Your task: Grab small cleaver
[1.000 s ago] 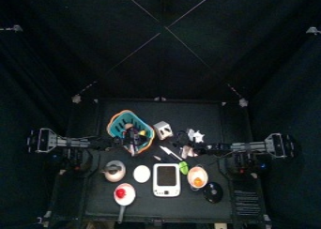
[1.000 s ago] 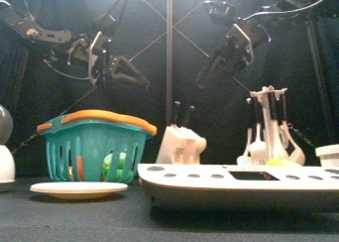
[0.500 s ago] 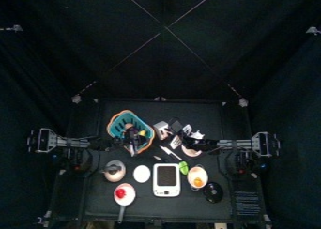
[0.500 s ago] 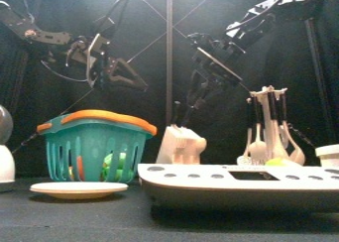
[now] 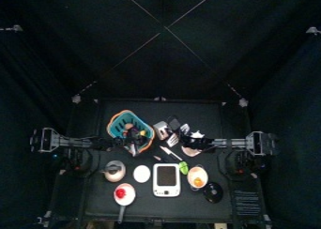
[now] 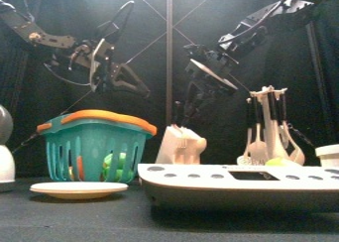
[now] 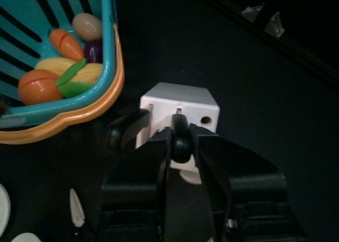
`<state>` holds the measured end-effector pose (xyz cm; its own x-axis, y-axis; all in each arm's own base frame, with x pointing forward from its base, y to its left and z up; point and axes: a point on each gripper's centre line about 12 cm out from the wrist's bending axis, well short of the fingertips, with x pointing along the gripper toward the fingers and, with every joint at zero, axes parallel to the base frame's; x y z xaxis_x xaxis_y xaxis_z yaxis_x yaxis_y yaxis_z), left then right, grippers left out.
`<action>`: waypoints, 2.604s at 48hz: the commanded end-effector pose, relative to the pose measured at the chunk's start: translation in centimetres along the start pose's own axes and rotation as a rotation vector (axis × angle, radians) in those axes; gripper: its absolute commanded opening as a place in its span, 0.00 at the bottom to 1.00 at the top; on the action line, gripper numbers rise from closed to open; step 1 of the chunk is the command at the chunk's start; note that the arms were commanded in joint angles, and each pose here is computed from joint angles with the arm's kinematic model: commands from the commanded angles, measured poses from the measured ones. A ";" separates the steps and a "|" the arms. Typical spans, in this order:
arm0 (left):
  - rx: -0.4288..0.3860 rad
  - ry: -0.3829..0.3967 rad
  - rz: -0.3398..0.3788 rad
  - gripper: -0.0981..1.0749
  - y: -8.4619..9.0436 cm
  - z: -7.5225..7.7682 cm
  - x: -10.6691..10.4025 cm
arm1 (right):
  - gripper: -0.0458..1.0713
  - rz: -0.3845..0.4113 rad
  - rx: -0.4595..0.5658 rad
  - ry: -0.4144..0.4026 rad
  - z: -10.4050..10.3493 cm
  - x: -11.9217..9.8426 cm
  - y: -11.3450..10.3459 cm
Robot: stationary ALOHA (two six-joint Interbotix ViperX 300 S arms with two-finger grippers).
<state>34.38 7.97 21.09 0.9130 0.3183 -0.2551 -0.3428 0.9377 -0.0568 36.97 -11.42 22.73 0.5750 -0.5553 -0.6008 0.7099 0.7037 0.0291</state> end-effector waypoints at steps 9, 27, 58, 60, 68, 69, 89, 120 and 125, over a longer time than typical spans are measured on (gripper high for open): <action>-0.130 -0.057 0.114 0.40 2.9 3.2 3.2 | 0.48 0.002 0.024 -0.028 1.3 -0.3 -0.4; -0.290 0.114 0.120 0.39 3.2 2.0 6.9 | 0.48 -0.007 0.025 -0.022 1.1 -0.1 -0.8; -0.374 0.243 0.122 0.39 4.2 0.5 8.1 | 0.47 -0.006 0.028 -0.027 1.2 -0.4 -0.8; -0.374 0.246 0.124 0.39 4.2 0.3 8.0 | 0.47 -0.006 0.028 -0.027 1.2 -0.5 -0.9; -0.373 0.254 0.123 0.39 4.2 0.1 8.0 | 0.46 -0.003 0.032 -0.041 1.7 -0.7 -0.9; -0.374 0.255 0.124 0.39 4.2 0.1 8.0 | 0.45 -0.002 0.033 -0.042 1.7 -0.7 -0.8; -0.374 0.272 0.115 0.39 4.0 -0.1 7.9 | 0.38 0.011 0.048 -0.078 2.9 -1.8 -1.0; -0.374 0.277 0.113 0.39 4.1 -0.1 7.9 | 0.38 0.043 0.079 -0.137 3.0 -6.0 -3.1; -0.375 0.279 0.114 0.39 4.1 -0.2 7.9 | 0.38 0.054 0.087 -0.155 3.1 -7.0 -3.4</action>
<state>40.26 14.16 18.73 0.7911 0.3205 -0.5210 -0.5394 0.7671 -0.3471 32.53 -11.22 27.12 0.6374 -0.5723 -0.5160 0.7090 0.6978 0.1020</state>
